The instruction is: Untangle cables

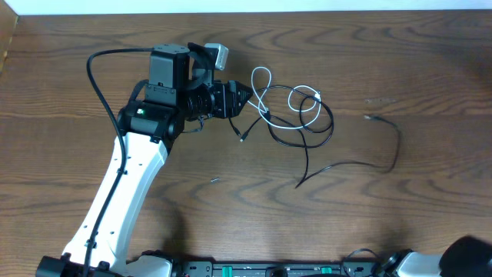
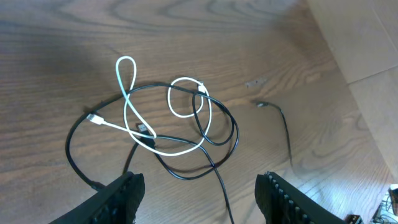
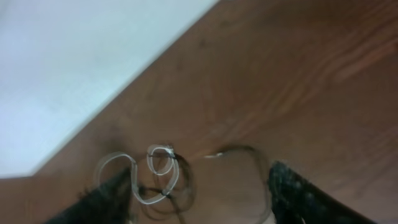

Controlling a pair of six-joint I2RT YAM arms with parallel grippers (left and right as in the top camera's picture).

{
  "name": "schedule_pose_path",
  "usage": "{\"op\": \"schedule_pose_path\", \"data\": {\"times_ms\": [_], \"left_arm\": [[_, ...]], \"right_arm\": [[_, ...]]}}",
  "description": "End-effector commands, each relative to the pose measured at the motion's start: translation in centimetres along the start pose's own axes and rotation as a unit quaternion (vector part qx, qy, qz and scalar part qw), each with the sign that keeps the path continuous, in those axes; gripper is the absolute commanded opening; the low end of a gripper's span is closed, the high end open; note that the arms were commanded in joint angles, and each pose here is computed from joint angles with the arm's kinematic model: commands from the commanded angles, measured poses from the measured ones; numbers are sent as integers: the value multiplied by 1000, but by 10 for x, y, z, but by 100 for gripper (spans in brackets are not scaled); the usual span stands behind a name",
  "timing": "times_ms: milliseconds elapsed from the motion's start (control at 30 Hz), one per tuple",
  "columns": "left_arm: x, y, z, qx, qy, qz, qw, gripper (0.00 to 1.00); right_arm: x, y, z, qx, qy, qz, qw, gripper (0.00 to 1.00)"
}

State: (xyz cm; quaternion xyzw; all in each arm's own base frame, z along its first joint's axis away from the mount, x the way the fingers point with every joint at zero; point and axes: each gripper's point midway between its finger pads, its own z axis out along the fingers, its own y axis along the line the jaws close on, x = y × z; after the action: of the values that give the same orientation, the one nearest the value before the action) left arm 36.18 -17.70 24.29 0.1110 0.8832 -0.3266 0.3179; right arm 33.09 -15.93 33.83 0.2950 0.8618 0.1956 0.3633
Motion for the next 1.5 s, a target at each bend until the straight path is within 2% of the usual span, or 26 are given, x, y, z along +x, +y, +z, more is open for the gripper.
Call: {"op": "schedule_pose_path", "data": {"times_ms": [0,200,367,400,633,867,1033,1200,1467], "left_arm": [[-4,1,-1,-5,-2,7,1000,62],[-5,1,-1,-5,-3,8,1000,63],[-6,12,-2,-37,-8,10,999,63],[-7,17,-2,-52,-10,9,999,63],[-8,26,-5,-66,-14,-1,998,63],[-10,46,-15,-85,-21,-53,995,63],[-6,55,-19,-94,-14,-67,993,63],[-5,55,-19,-95,-12,-68,993,63],[-3,55,-19,-96,-8,-71,993,63]], "right_arm": [[6,-14,14,13,30,-6,999,72],[39,-8,33,30,106,-24,994,75],[84,30,46,3,187,-108,976,75],[98,46,53,-14,208,-147,967,75],[158,98,80,-78,273,-280,917,79],[215,129,133,-129,282,-404,861,89],[254,151,172,-167,290,-456,825,87],[309,152,208,-184,349,-497,773,83],[380,129,238,-213,454,-479,721,72]]}}
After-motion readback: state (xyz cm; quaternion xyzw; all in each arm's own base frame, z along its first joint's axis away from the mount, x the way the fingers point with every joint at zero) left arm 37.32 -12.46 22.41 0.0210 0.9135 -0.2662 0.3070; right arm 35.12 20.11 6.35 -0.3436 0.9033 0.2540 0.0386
